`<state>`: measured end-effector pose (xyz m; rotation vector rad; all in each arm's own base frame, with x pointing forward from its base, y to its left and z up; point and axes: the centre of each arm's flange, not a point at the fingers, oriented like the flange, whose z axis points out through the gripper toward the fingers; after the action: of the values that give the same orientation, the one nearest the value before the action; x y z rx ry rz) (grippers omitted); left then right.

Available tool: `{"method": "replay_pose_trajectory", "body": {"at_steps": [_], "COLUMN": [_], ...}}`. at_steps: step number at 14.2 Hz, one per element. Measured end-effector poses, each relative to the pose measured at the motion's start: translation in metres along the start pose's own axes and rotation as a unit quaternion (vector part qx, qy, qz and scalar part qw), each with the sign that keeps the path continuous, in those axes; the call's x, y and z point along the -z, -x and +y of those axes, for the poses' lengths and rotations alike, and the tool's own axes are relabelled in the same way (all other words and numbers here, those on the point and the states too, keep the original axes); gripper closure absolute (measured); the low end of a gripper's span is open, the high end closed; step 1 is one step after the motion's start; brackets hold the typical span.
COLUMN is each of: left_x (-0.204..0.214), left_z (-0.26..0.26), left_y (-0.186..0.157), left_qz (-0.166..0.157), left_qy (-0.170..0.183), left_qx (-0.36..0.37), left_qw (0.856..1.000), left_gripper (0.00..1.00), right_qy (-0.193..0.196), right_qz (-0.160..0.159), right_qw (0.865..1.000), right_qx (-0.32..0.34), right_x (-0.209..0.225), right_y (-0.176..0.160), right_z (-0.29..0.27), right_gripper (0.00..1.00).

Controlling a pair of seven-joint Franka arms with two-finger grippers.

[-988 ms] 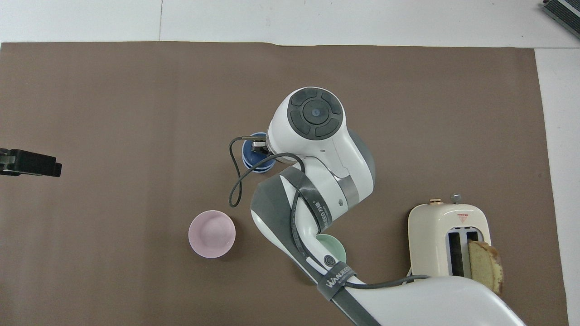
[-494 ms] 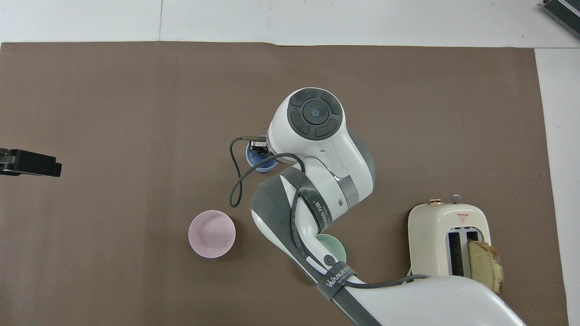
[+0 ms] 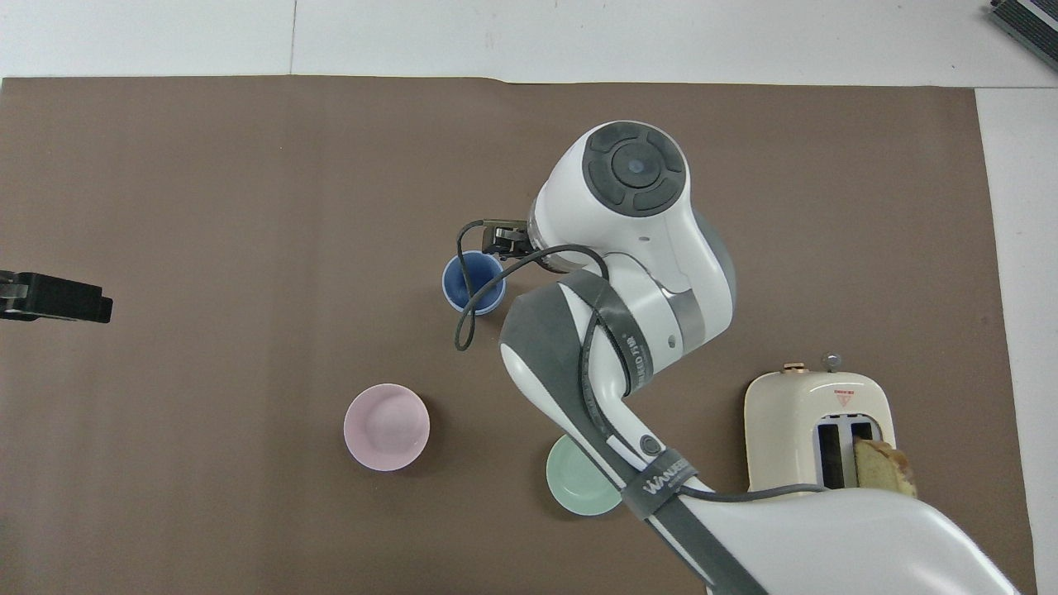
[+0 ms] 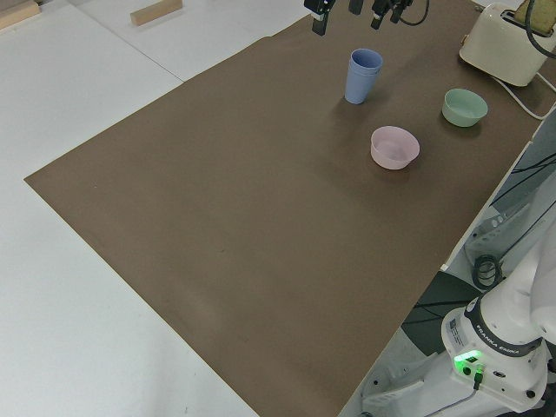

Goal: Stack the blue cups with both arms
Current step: 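Raise the right gripper away from the stacked cups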

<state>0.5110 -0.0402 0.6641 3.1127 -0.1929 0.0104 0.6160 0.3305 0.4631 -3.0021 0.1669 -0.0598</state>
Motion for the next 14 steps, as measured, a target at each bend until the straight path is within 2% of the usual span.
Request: {"method": "replay_pose_trajectory", "body": {"at_steps": [6,9,14], "left_x": [0.000,0.000,0.000], "left_z": [0.000,0.000,0.000], "left_y": [0.000,0.000,0.000], "left_qz": [0.000,0.000,0.000], "left_qy": [0.000,0.000,0.000], "left_qx": [0.000,0.000,0.000], "left_qw": [1.000,1.000,1.000], "left_gripper": [0.00,0.00,0.00], "right_qy": [0.010,0.017,0.074], "right_qz": [0.011,0.023,0.027], "right_qw": [1.000,0.999,0.995], "right_qx": [0.021,0.019,0.057], "right_x": [0.077,0.115,0.172], "right_y": [-0.052,-0.056,-0.050], "right_z": [0.122,0.166,0.245], "right_gripper": [0.00,0.00,0.00]}}
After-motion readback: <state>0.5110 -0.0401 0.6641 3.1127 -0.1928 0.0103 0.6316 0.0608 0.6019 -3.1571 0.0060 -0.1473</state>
